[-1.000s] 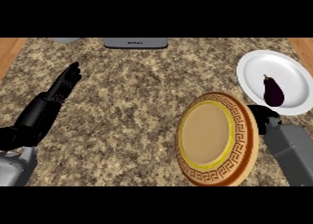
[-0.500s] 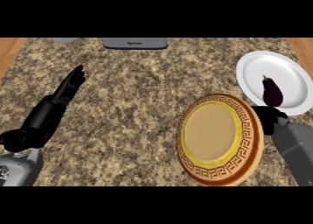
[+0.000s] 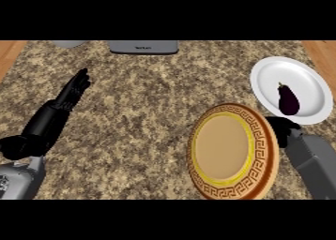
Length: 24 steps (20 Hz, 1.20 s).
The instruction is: Pick the eggplant from the plate and place it in the plate
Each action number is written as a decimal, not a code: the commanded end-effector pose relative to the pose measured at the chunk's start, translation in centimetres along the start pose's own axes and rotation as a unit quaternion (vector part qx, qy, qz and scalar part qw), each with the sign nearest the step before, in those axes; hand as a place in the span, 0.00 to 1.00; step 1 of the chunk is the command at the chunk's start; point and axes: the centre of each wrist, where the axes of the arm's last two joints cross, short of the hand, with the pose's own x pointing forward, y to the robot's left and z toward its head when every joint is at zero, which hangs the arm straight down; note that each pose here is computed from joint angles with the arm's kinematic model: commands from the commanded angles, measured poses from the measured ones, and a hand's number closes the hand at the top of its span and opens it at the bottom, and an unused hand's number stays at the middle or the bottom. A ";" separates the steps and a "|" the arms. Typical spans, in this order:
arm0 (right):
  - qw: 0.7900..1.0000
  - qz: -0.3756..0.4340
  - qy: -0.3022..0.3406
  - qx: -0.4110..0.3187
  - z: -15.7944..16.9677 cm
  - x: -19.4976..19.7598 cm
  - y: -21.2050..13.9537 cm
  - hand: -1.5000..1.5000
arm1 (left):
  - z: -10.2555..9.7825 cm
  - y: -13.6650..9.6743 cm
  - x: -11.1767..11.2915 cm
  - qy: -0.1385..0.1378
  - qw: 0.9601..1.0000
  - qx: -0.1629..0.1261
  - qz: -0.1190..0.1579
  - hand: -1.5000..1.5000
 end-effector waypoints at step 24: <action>0.987 0.057 0.095 0.118 -7.9 -3.4 10.6 0.00 | 0.6 0.5 1.1 -0.002 1.000 -0.007 0.004 0.50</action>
